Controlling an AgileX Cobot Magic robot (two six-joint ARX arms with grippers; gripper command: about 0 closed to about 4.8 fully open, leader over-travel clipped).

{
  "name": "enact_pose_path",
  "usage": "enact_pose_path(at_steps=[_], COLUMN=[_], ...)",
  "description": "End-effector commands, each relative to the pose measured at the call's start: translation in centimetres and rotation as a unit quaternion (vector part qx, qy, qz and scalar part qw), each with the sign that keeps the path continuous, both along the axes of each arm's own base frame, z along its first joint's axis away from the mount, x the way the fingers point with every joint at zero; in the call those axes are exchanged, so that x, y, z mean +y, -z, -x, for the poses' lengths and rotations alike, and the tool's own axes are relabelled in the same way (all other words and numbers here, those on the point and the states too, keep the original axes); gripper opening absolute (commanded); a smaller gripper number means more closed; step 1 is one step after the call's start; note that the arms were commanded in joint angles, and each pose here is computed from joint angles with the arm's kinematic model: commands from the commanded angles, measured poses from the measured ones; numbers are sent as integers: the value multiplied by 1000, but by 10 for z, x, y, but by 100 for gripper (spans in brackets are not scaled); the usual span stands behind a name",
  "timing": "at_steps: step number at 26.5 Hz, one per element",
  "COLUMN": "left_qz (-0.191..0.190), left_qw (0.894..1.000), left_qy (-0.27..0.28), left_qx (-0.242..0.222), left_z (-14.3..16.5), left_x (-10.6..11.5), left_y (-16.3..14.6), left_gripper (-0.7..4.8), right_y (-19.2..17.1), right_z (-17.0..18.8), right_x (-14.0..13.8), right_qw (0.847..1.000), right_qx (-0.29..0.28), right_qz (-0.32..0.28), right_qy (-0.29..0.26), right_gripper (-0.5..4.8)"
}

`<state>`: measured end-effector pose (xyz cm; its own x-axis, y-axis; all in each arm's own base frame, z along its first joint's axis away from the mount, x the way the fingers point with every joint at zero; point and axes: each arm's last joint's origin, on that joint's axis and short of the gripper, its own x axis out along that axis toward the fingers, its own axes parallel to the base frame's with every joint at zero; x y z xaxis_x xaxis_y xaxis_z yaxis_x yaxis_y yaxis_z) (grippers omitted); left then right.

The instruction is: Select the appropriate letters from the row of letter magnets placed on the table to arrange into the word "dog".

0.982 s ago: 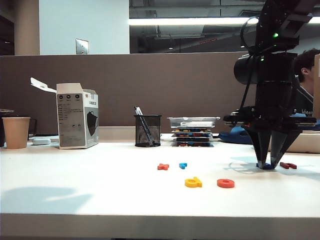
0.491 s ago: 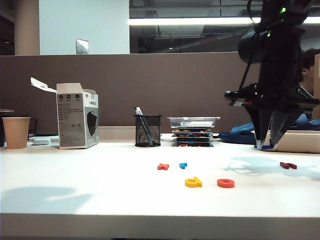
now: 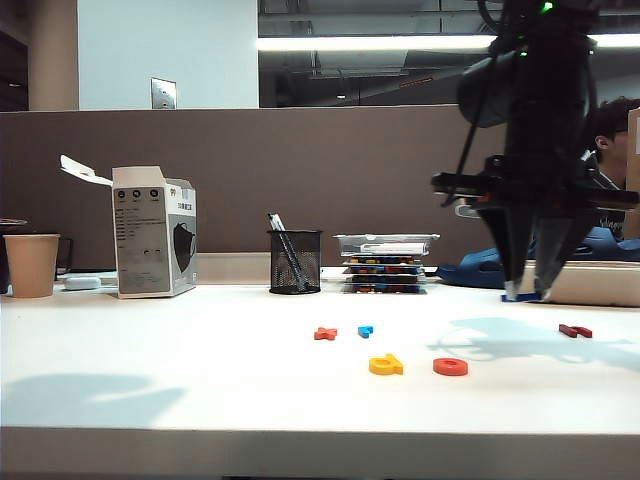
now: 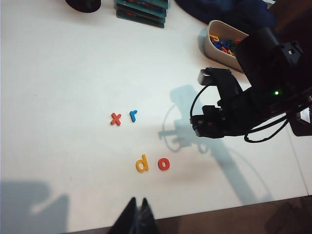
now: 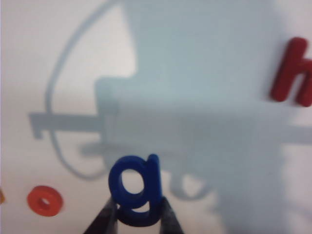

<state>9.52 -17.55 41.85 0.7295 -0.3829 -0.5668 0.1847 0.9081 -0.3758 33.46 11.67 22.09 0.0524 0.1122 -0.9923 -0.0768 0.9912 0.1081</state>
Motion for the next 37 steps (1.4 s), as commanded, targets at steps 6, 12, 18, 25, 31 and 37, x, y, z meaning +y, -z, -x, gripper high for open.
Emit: enact_pose_path(at_steps=[6, 12, 18, 25, 31, 37], left_qz=[2, 2, 2, 2, 2, 2], left_qw=[1000, 1000, 1000, 1000, 1000, 1000], left_qy=[-2, -2, -2, -2, -2, -2], left_qx=[-3, -3, -3, -3, -3, -3], left_z=[0, 0, 0, 0, 0, 0], left_x=[1, 1, 1, 1, 1, 1], left_y=[-1, -1, -1, -1, -1, -1], left_gripper=[-6, -6, -6, -6, -6, -6], right_y=[-2, 5, 12, 34, 36, 36], right_z=[13, 36, 47, 55, 55, 53], right_x=[21, 12, 11, 15, 15, 16], right_qw=[1000, 1000, 1000, 999, 999, 999], right_qx=[13, 7, -5, -3, -9, -16], right_qz=[5, -1, -19, -20, -22, -26], right_qy=[-4, 14, 15, 32, 32, 32], right_gripper=[72, 72, 72, 72, 72, 72])
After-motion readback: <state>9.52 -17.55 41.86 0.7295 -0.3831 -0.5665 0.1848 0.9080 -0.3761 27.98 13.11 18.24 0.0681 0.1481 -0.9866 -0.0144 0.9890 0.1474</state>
